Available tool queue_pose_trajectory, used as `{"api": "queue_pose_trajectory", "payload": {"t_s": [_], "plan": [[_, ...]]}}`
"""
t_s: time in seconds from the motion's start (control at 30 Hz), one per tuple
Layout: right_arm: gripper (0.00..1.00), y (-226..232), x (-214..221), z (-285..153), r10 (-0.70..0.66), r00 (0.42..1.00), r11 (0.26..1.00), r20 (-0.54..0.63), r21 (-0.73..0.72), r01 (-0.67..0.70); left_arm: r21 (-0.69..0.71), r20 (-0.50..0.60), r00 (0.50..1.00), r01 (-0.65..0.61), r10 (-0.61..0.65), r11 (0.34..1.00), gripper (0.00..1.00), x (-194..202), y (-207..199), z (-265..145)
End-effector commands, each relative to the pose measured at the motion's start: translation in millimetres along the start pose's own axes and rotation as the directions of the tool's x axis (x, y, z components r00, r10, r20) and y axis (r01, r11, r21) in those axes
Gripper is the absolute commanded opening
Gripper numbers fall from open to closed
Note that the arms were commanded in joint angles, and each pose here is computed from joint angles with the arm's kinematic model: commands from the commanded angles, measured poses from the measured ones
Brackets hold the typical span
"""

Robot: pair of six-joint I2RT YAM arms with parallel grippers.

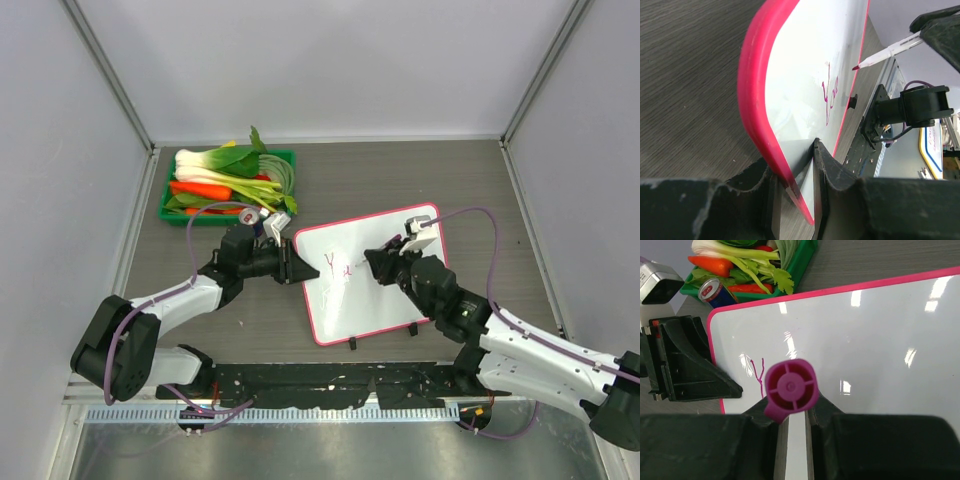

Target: Write a sentence on the whiteboard

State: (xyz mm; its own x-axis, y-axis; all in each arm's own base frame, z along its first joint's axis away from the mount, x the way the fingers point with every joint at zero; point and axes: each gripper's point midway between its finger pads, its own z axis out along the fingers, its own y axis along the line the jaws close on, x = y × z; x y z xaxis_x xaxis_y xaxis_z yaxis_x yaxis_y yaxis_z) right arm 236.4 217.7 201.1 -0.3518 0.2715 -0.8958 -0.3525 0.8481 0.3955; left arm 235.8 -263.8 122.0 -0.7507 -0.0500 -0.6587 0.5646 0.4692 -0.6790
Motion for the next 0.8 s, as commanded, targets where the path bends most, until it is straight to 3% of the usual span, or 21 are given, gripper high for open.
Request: {"api": "queue_pose_trajectory", "payload": {"t_s": [0.0, 0.77], "plan": [[0.01, 0, -32, -1, -0.017, 0.997, 0.999, 0.081, 0.041, 0.013, -0.231, -0.054, 0.994, -0.101, 0.091, 0.968, 0.0, 20, 58, -5], [0.01, -15, -12, 11, -0.022, 0.999, 0.996, 0.038, 0.083, 0.019, -0.229, -0.054, 0.994, -0.102, 0.092, 0.968, 0.0, 20, 58, -4]]}}
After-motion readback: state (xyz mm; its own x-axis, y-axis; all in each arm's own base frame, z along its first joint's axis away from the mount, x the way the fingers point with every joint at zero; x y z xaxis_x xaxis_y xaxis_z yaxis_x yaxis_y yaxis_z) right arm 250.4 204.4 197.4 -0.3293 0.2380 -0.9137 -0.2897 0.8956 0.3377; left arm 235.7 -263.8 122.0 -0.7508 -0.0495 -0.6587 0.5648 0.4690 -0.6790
